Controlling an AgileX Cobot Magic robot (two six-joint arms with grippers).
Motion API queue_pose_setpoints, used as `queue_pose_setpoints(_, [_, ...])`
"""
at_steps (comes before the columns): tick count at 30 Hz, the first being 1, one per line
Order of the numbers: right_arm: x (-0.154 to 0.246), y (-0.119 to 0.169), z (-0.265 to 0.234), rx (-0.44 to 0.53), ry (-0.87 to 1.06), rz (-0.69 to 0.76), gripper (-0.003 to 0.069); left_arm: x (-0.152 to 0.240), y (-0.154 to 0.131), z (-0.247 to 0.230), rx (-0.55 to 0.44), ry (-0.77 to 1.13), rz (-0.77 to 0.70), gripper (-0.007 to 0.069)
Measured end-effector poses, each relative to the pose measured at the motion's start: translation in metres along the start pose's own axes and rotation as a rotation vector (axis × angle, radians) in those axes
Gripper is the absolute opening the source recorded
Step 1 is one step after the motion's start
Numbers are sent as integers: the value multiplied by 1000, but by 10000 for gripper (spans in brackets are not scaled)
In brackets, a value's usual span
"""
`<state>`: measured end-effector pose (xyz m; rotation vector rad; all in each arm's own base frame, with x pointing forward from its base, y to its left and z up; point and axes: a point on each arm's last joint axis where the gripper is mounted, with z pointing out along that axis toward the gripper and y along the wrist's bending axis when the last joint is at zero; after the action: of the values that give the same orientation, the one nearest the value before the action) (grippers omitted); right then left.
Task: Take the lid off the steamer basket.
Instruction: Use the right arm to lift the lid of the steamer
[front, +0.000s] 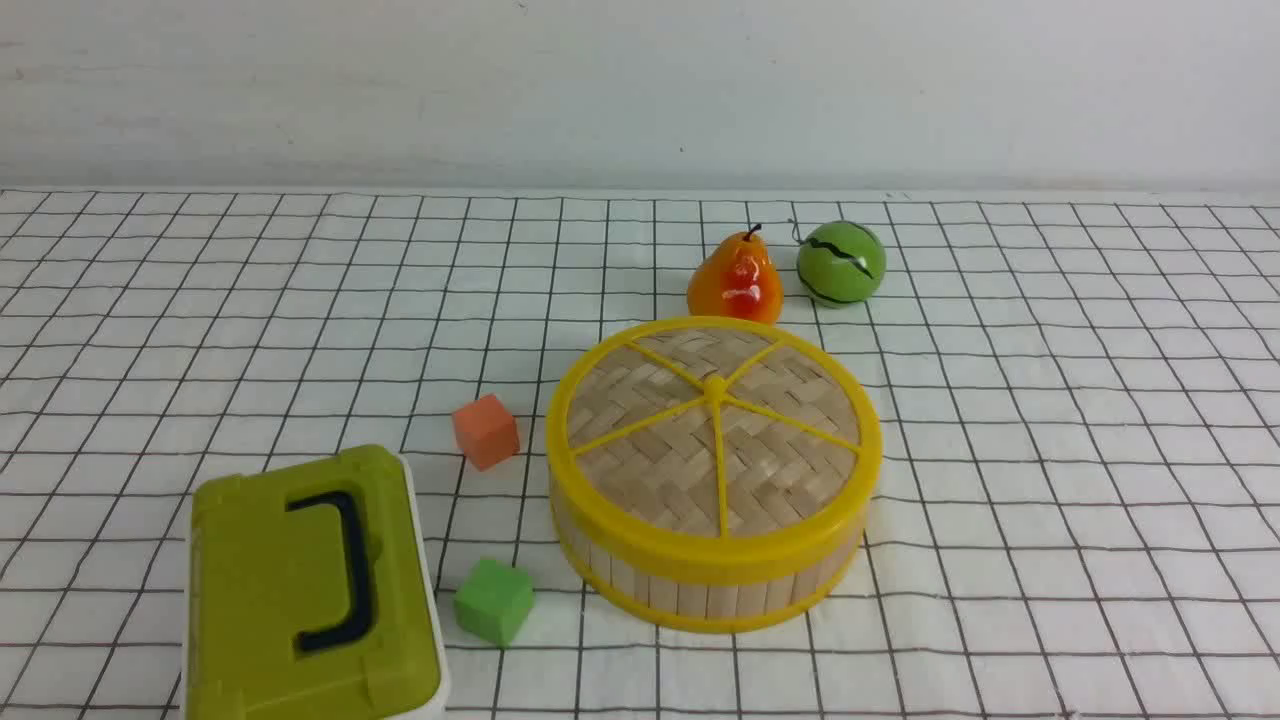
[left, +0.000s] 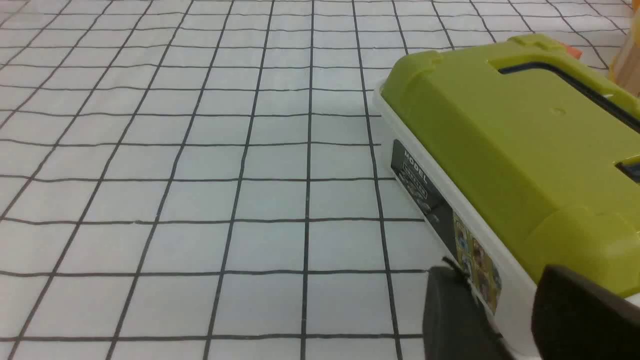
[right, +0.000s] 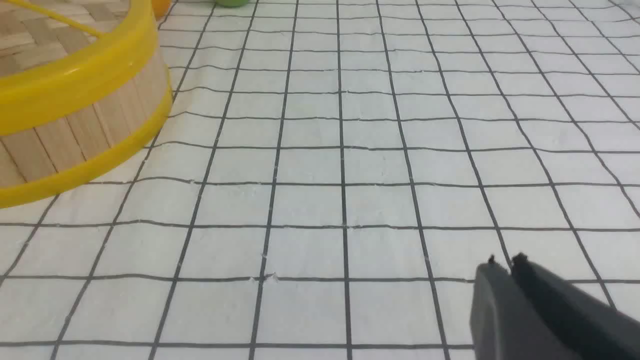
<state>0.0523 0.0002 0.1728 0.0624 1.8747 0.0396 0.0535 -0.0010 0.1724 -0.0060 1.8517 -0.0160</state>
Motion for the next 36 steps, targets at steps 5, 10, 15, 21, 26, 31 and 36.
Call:
queue_pose_setpoints(5, [0,0,0,0,0,0,48,0,0,0,0,0,0,239])
queue_pose_setpoints(10, [0,0,0,0,0,0,53,0,0,0,0,0,0,239])
queue_pose_setpoints(15, [0,0,0,0,0,0,61,0,0,0,0,0,0,239])
queue_pose_setpoints(21, [0,0,0,0,0,0,71,0,0,0,0,0,0,239])
queue_pose_setpoints(26, [0,0,0,0,0,0,75,0,0,0,0,0,0,239])
queue_pose_setpoints(31, [0,0,0,0,0,0,84,0,0,0,0,0,0,239])
queue_pose_setpoints(36, [0,0,0,1,0,-3,91,0,0,0,0,0,0,239])
